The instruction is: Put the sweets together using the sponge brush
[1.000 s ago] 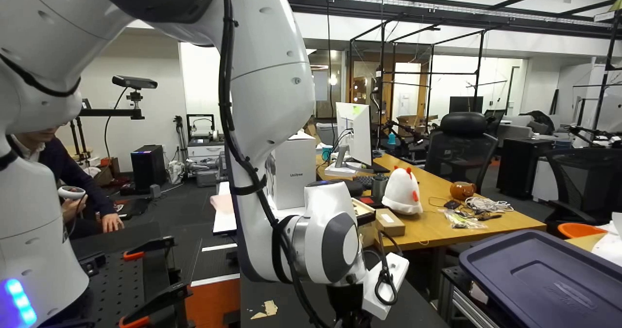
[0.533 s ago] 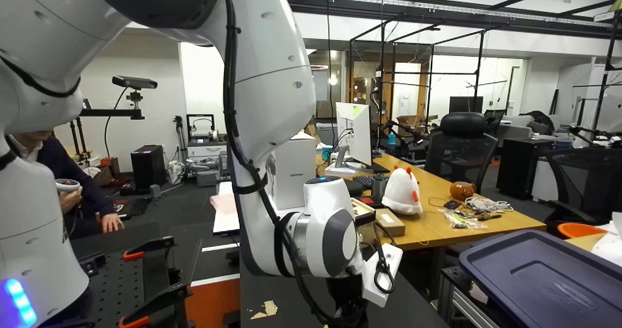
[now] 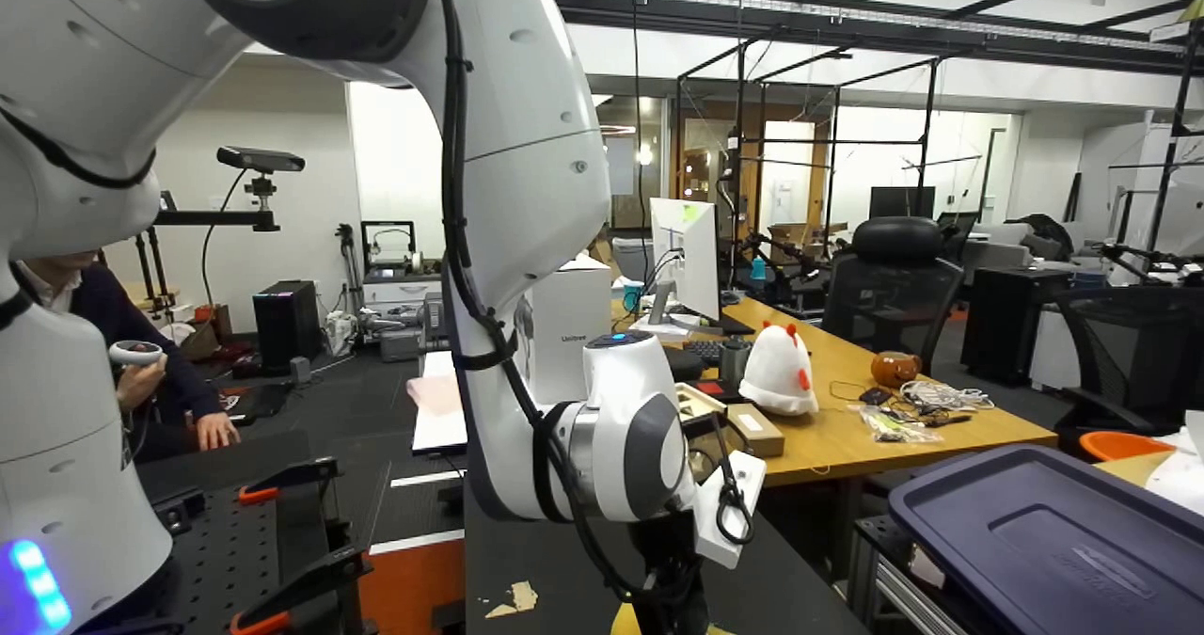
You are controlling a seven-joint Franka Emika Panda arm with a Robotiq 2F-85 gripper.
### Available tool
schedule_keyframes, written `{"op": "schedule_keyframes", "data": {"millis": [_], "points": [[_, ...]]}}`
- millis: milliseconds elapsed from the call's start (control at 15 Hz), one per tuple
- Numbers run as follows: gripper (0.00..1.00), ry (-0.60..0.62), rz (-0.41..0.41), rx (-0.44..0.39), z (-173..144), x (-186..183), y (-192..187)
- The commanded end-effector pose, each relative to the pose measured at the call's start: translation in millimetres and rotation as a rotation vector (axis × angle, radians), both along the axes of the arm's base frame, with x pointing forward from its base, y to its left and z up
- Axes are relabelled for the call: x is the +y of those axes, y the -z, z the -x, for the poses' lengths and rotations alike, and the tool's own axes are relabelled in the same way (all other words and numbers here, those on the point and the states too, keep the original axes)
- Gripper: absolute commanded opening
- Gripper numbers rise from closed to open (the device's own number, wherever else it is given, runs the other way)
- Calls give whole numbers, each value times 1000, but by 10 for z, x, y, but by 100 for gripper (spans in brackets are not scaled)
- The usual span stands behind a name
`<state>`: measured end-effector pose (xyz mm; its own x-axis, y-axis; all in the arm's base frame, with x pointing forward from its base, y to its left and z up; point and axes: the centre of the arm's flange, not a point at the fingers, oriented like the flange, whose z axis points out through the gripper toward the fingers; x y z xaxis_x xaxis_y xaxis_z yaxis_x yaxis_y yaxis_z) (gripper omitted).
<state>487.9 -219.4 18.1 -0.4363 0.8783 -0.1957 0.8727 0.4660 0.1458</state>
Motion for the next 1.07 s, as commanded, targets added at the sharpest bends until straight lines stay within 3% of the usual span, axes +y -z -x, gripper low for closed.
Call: {"op": "schedule_keyframes", "data": {"millis": [0, 133, 267, 600, 867, 1000], "points": [[52, -26, -18, -28, 9, 80, -105], [52, 32, 9, -22, 59, 83, -193], [52, 149, 77, -4, 177, 48, -349], [52, 411, 149, 25, 404, 40, -854], [52, 607, 178, 79, 643, 144, -1140], [52, 689, 154, 112, 756, 173, -1215]]}}
